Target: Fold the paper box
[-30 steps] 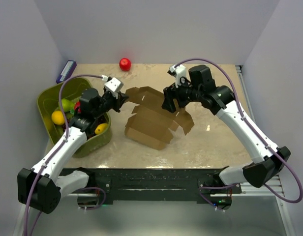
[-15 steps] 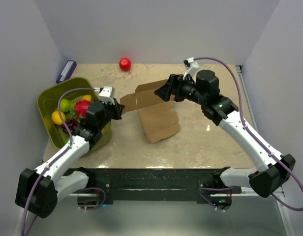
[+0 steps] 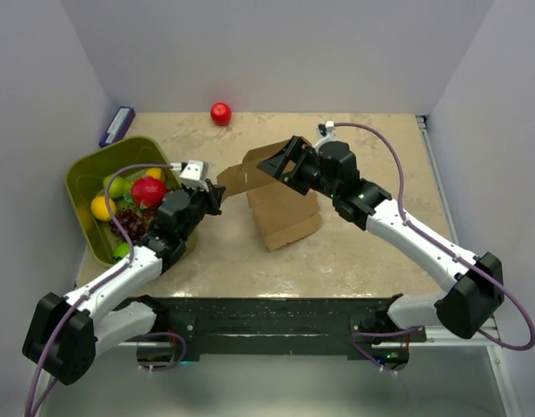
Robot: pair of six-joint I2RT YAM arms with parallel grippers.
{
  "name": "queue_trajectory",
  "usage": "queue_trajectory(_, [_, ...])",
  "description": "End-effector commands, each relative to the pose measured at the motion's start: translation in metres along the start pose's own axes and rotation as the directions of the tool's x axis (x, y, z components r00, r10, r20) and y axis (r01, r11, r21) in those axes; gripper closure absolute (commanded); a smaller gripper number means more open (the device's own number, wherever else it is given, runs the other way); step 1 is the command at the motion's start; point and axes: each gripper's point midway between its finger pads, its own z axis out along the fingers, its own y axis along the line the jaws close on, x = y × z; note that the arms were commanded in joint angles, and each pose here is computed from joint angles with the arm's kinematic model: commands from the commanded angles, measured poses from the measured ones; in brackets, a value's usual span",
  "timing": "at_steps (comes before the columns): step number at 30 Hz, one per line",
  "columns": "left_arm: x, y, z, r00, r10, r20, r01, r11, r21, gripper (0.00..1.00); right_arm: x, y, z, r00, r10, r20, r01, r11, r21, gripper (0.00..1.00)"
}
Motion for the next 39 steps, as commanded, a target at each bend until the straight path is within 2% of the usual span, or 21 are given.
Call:
queue_trajectory(1, [-0.019,-0.013,0.001,0.992,0.053,0.113,-0.057,0.998,0.026,1.0,-0.019,-0.012,0.012,0.974,0.185,0.13,-0.193,0.979,0.058,0.13])
queue_trajectory(3, [-0.016,-0.018,-0.001,0.989,0.075,0.124,-0.08,0.996,0.043,1.0,-0.021,-0.018,0.016,0.962,0.23,0.145,-0.244,0.966,0.088,0.12])
queue_trajectory(9, [-0.011,-0.027,-0.007,0.982,0.118,0.148,-0.132,0.987,0.089,1.0,-0.037,-0.038,0.028,0.955,0.218,0.199,-0.25,0.957,0.151,0.11])
queue_trajectory(14, [-0.01,-0.032,-0.01,0.977,0.137,0.162,-0.156,0.981,0.113,1.0,-0.028,-0.055,0.036,0.956,0.252,0.148,-0.274,0.95,0.152,0.13])
queue_trajectory(19, [-0.007,-0.029,-0.005,0.986,0.119,0.115,-0.129,0.988,0.083,1.0,-0.002,-0.059,0.029,0.995,0.081,0.052,-0.087,0.99,0.11,0.15])
queue_trajectory(21, [-0.006,-0.029,-0.003,0.99,0.111,0.083,-0.117,0.99,0.08,1.0,0.019,-0.07,0.023,1.0,0.015,0.018,-0.016,0.997,0.08,0.2])
queue_trajectory(25, [-0.001,-0.029,0.001,0.995,0.095,0.034,-0.097,0.993,0.068,1.0,0.046,-0.087,0.003,0.998,-0.054,0.011,0.053,0.997,0.056,0.36])
queue_trajectory(31, [0.005,-0.028,0.003,0.996,0.086,-0.006,-0.086,0.995,0.059,1.0,0.104,-0.119,-0.001,0.983,-0.142,-0.114,0.152,0.984,0.088,0.54])
queue_trajectory(39, [0.013,-0.03,0.003,0.997,0.075,-0.02,-0.073,0.994,0.077,1.0,0.147,-0.107,0.026,0.943,-0.223,-0.246,0.232,0.973,0.009,0.59])
